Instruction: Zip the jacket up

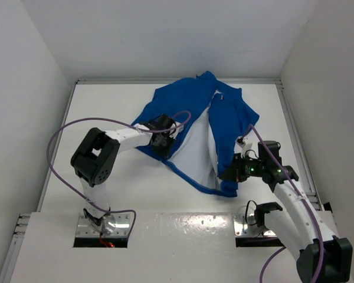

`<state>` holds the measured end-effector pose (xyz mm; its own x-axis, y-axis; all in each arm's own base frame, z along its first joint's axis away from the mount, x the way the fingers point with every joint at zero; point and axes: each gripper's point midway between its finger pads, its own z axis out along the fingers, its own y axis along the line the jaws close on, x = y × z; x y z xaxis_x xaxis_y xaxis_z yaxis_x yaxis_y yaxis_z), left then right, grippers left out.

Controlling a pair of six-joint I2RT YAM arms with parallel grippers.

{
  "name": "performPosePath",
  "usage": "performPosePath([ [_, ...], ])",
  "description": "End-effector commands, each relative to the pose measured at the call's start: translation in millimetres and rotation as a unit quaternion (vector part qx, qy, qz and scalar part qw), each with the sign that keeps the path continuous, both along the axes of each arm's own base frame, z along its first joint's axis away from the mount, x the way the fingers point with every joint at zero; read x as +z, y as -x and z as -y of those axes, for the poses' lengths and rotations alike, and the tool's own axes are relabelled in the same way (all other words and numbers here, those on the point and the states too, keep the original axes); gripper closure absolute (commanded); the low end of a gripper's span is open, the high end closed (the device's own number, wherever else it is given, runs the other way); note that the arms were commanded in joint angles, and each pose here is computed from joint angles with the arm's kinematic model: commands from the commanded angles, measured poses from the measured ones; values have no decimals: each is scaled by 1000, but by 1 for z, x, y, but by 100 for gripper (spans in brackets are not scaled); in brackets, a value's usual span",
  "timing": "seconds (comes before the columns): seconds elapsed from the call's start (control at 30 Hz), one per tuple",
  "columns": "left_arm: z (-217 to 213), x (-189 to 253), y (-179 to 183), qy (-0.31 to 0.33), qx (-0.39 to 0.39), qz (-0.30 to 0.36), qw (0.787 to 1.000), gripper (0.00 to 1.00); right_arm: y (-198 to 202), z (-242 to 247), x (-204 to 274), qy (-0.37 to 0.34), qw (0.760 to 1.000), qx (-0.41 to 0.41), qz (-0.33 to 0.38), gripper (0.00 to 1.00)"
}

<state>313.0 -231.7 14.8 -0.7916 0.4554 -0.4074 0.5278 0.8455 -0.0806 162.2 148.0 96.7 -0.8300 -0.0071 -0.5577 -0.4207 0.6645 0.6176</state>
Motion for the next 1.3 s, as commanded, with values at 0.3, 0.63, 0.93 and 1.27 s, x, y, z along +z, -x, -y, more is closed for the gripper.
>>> performPosePath([
  [0.3, -25, 92, -32, 196, 5, 25, 980, 74, -1, 13, 1, 52, 998, 1, 29, 100],
  [0.63, -106, 100, -62, 255, 100, 28, 961, 78, -2, 50, -6, 117, 991, -55, 32, 100],
  [0.93, -97, 120, -59, 324, 106, 52, 939, 100, -17, 41, 16, 38, 995, -74, 45, 100],
  [1.27, 11, 162, -2, 405, 101, 52, 907, 100, -22, -24, 32, -56, 994, -9, 90, 100],
])
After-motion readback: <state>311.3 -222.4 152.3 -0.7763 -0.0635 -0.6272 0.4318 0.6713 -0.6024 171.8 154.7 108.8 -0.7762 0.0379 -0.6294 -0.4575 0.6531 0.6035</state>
